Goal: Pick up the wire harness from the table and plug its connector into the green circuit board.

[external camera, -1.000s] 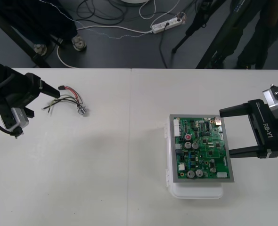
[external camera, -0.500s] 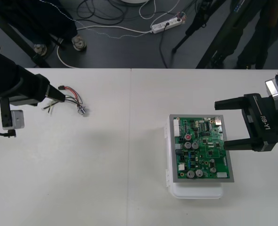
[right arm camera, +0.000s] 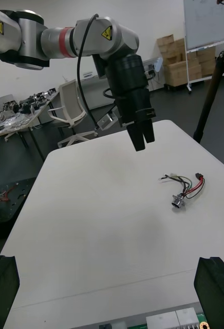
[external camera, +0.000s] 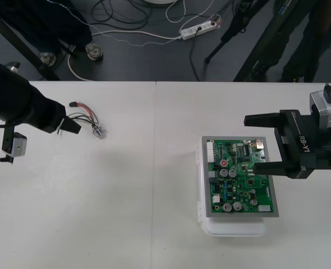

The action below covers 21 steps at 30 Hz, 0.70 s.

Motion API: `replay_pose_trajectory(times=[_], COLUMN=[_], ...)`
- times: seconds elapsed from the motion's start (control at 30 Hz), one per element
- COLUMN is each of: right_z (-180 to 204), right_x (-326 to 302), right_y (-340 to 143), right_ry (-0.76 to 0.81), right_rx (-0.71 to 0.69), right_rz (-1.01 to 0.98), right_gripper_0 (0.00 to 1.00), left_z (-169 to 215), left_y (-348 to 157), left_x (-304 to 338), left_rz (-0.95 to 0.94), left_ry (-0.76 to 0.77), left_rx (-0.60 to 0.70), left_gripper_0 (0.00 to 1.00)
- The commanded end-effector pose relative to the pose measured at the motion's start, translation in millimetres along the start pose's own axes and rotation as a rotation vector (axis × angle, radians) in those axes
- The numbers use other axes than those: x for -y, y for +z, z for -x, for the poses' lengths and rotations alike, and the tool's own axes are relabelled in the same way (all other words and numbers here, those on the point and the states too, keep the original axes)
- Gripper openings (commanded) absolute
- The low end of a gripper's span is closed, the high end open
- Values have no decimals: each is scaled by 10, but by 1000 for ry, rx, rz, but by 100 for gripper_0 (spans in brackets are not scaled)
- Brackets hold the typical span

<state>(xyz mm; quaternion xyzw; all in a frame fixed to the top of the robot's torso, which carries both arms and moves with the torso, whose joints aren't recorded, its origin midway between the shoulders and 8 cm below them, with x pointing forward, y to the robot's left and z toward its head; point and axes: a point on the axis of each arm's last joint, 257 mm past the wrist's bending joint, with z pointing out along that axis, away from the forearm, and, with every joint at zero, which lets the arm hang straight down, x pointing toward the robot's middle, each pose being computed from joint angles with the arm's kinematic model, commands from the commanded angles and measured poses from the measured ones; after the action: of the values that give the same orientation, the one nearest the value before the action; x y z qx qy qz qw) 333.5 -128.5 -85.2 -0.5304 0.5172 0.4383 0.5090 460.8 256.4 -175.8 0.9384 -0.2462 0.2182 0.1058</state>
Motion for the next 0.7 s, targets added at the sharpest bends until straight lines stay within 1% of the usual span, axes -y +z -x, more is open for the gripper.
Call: replay_pose_trajectory(times=[0.03,0.23,0.27,0.43,0.5,0.6,0.7], right_z=[171,170,175,186,168,153,128], right_x=[64,65,67,71,87,114,163], right_y=[-12,-7,-5,1,-8,-11,14], right_ry=[-99,-137,-154,-238,-230,-224,-216], right_rx=[20,19,19,20,23,33,62], right_rz=[-9,-8,-8,-8,-12,-19,-30], right_gripper_0=[100,100,100,100,100,100,100], left_z=[-345,-393,-391,-395,-374,-363,-376], left_y=[-144,-33,-16,78,120,157,210], left_x=[35,-22,-27,-92,-104,-112,-57], left_rz=[-80,-159,-180,-235,-255,-277,-322], left_ry=[401,695,755,957,1052,1147,1285], left_rx=[-91,-79,-68,-51,-32,-12,23], left_gripper_0=[100,100,100,100,100,100,100])
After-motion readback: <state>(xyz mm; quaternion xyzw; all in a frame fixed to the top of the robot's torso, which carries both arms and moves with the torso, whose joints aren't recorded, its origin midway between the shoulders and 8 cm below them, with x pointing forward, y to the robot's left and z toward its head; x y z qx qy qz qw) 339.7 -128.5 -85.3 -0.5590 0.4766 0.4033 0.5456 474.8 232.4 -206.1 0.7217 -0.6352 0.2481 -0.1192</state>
